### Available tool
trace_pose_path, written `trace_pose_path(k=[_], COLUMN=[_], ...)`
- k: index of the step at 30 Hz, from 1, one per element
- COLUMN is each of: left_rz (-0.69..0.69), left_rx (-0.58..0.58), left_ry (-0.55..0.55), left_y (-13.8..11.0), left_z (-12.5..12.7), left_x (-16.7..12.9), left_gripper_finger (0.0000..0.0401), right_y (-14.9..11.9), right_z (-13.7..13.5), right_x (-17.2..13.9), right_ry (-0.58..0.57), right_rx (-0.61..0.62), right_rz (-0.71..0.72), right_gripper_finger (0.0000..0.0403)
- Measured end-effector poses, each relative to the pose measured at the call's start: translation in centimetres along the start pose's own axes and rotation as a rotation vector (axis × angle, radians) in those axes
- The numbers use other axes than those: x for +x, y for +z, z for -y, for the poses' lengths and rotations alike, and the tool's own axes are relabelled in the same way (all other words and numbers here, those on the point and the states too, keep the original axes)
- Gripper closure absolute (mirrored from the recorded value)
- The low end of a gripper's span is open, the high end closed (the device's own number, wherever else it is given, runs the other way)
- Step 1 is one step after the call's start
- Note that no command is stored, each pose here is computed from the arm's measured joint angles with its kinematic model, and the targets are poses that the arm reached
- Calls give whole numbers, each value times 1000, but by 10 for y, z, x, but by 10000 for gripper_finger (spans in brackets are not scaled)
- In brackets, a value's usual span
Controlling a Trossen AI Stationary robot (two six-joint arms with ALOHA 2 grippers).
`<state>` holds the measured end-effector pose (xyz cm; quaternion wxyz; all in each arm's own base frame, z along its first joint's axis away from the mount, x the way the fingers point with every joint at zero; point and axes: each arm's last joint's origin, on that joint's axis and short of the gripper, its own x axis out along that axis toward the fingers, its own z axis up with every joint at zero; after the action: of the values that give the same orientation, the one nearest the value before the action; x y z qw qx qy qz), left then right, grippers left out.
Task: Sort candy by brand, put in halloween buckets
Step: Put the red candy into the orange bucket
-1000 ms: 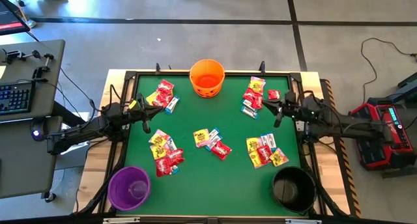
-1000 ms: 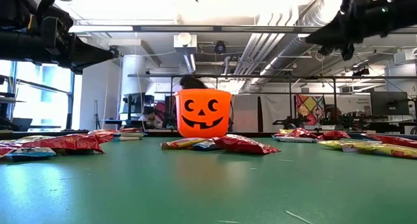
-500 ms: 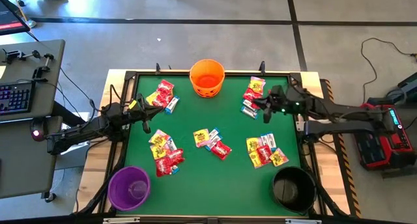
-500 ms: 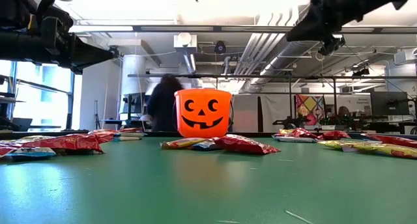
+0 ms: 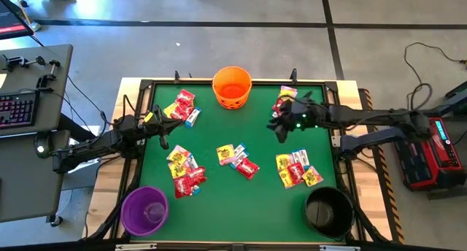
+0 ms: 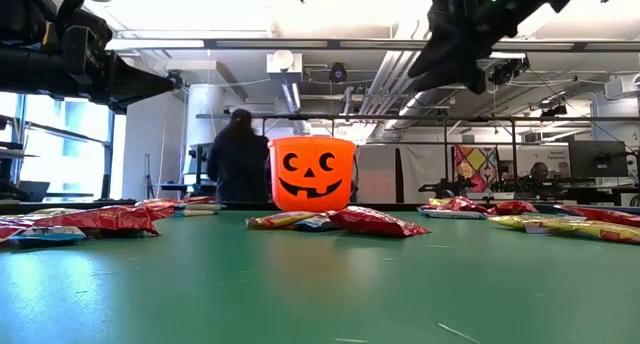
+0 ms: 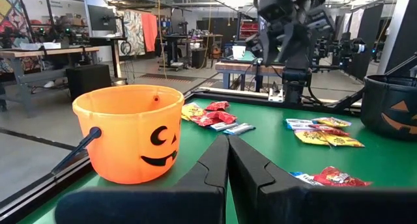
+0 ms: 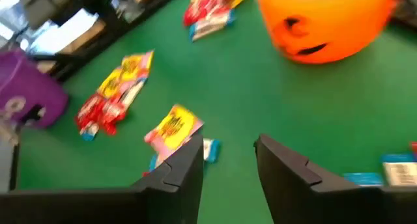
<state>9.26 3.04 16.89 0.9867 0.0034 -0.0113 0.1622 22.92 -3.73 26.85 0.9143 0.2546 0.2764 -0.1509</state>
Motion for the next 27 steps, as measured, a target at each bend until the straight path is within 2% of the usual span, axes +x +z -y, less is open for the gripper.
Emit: trace_pose_path(k=[5,10,20,23,27], left_rz=[0,0,4,9,10], left_rx=[0,0,-32,-70,-100], left_ry=[0,0,19,18,18], left_y=[0,0,0,1,1], left_z=[0,0,-1,-1,-1], left_x=[0,0,0,0,0], left_gripper_finger=[400,400,400,400,400], right_y=[-1,-10,-33,-41,-48], right_z=[-7,-6,-23,-32,-46], right_x=[22,42,71,78,85], right_ry=[135,196,197,200,187], right_rx=[4,-14,-59,5,69], right_rz=[-116,-228,-317,-341,-301], right_gripper_finger=[269,269,269,269,269])
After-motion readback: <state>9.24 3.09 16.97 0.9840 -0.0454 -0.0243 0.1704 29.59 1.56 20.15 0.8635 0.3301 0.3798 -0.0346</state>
